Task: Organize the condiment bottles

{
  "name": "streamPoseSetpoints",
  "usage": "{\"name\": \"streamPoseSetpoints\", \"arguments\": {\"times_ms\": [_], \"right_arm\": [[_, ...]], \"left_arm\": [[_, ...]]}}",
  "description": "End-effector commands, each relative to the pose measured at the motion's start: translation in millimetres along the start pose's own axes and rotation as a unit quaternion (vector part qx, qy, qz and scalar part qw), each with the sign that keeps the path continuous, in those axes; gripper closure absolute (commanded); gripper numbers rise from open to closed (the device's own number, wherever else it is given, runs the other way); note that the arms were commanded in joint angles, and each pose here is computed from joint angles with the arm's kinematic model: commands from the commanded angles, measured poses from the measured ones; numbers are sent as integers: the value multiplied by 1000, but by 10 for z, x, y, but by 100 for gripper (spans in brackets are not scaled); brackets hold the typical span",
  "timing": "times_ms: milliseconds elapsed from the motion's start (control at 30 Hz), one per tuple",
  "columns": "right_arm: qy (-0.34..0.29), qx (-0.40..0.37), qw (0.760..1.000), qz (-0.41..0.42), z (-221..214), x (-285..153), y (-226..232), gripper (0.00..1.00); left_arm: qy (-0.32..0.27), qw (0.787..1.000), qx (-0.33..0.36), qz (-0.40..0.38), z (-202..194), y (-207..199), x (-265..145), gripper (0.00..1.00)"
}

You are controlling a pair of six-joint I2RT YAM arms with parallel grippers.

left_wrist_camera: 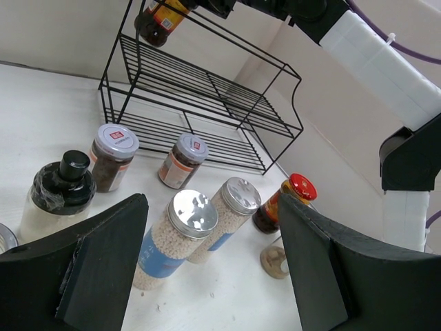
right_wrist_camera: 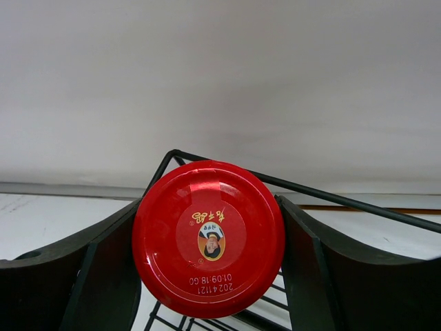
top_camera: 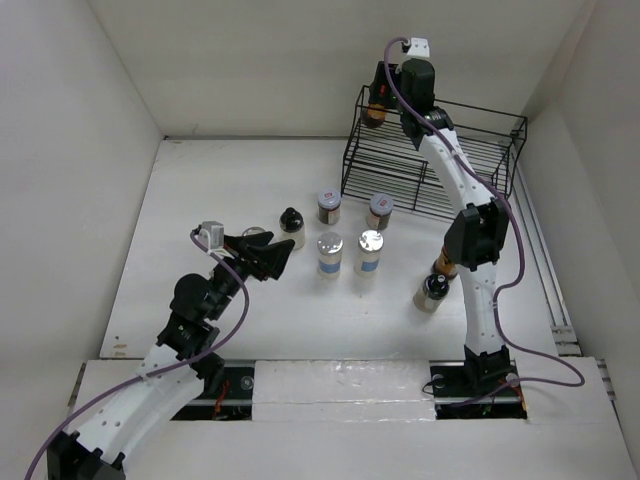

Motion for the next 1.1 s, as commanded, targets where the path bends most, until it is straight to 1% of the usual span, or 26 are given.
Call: {"name": "streamPoseSetpoints", "arguments": {"times_ms": [0, 33, 233, 333, 400, 433, 533, 600, 667, 700, 733, 767, 800, 833, 867, 900, 1000, 1067], "right_arm": [[-90, 12, 995, 48, 620, -167, 364, 39], [-88, 12, 995, 52, 615, -168, 378, 37], [-76, 10, 996, 52, 459, -95, 397, 33], [-59, 7, 997, 51, 264, -18, 403, 31], [-57, 11, 997, 44, 229, -6, 377, 31], [-56, 11, 997, 46, 205, -17, 438, 31], [-67, 13, 997, 44, 270, -56, 497, 30], [-67, 13, 997, 44, 270, -56, 497, 24], [-81, 16, 995, 50, 427, -135, 542, 17], [-82, 17, 995, 45, 433, -134, 528, 11], [-82, 17, 995, 45, 433, -134, 528, 9], [-99, 20, 994, 52, 607, -209, 581, 6], [-98, 20, 994, 52, 630, -227, 586, 0], [-110, 22, 992, 56, 762, -298, 623, 0], [-109, 22, 992, 56, 781, -313, 627, 0], [-125, 25, 990, 62, 966, -431, 675, 0], [-143, 27, 987, 65, 1252, -635, 637, 0], [-160, 25, 984, 70, 1487, -893, 673, 0]], "left_arm": [[-28, 999, 0, -20, 158, -105, 2, 28], [-28, 999, 0, -20, 158, -105, 2, 28], [-26, 1000, -1, -14, 145, -82, 3, 28], [-26, 1000, -1, -14, 148, -84, -10, 28], [-28, 1000, -1, -10, 159, -73, -22, 28], [-33, 999, -1, -12, 185, -86, -35, 28], [-37, 999, 0, -14, 208, -98, -46, 28], [-41, 999, 0, -16, 231, -110, -57, 28], [-45, 999, 0, -18, 253, -121, -69, 28], [-41, 999, 0, -16, 234, -112, -70, 28], [-41, 999, 0, -16, 234, -112, -70, 28], [-41, 999, 0, -16, 234, -112, -70, 28], [-41, 999, 0, -16, 234, -112, -70, 28], [-41, 999, 0, -16, 234, -112, -70, 28], [-41, 999, 0, -16, 234, -112, -70, 28], [-41, 999, 0, -16, 234, -112, -70, 28], [-41, 999, 0, -16, 234, -112, -70, 28], [-37, 999, 0, -14, 214, -102, -71, 28]]}}
Point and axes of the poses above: each gripper's point midway between its finger pads, its own x axis out along the fingers, its own y axis along the line the jaws close on, z = x × y, the point moved 1 cm from there along -x, back along the fingers, and after that the axes turned 8 degrees about x, right-handed, at the moved point
